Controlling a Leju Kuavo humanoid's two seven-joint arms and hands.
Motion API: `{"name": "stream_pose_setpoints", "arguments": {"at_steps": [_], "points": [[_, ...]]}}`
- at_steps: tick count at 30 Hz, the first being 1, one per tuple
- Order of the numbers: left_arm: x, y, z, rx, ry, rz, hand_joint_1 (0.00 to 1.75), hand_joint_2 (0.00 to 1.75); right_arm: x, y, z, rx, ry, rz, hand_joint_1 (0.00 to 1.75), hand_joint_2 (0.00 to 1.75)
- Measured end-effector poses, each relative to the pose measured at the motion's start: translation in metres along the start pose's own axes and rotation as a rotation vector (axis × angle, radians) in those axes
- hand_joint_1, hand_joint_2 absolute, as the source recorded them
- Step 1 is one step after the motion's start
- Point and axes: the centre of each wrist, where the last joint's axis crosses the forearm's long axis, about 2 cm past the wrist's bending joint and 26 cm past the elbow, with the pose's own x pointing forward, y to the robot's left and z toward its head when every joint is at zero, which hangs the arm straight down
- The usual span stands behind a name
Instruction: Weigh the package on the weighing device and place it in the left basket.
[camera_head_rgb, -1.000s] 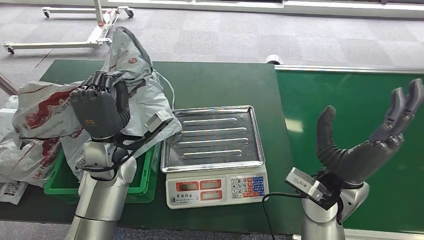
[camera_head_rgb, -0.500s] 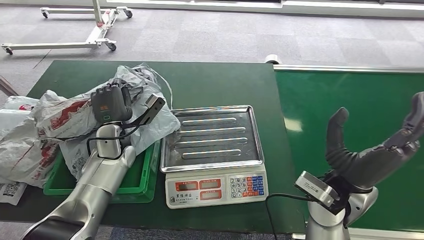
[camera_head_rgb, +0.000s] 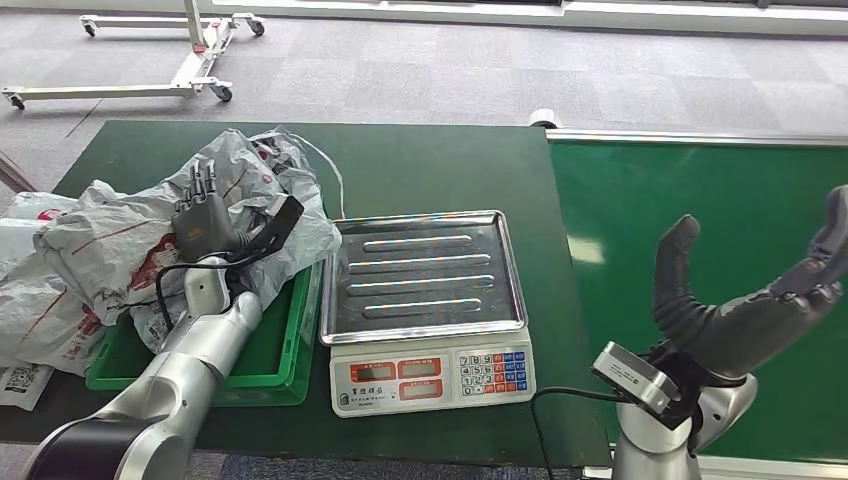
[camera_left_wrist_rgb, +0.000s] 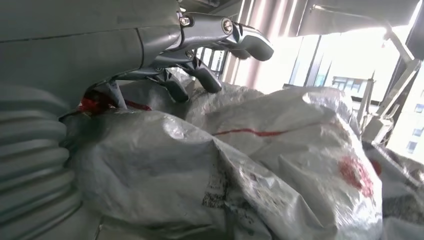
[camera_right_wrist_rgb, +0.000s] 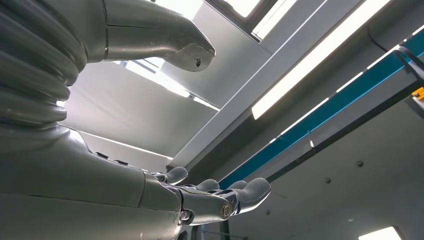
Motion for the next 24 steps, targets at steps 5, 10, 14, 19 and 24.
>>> {"name": "stream_pose_setpoints", "arguments": {"at_steps": [5,10,14,19,24], "points": [[0.013,0.015,-0.001,0.16,-0.143,0.278,0.0,0.0,-0.001,-0.001,0.001,0.0,0.004,0.004,0.0,1.75],[0.033,0.032,0.009,0.352,-0.22,0.588,0.0,0.0,-0.003,-0.001,0.002,0.012,0.012,0.015,0.0,1.75],[0.046,0.05,0.021,0.475,-0.248,0.715,0.0,0.0,-0.003,0.001,0.004,0.027,0.025,0.022,0.0,1.75],[0.057,0.07,0.036,0.555,-0.316,0.843,0.0,1.75,-0.003,0.003,0.006,0.033,0.025,0.011,0.0,1.75],[0.074,0.087,0.057,0.384,-0.496,1.26,0.0,1.75,-0.003,0.007,0.011,-0.025,0.114,-0.092,0.0,1.75]]}}
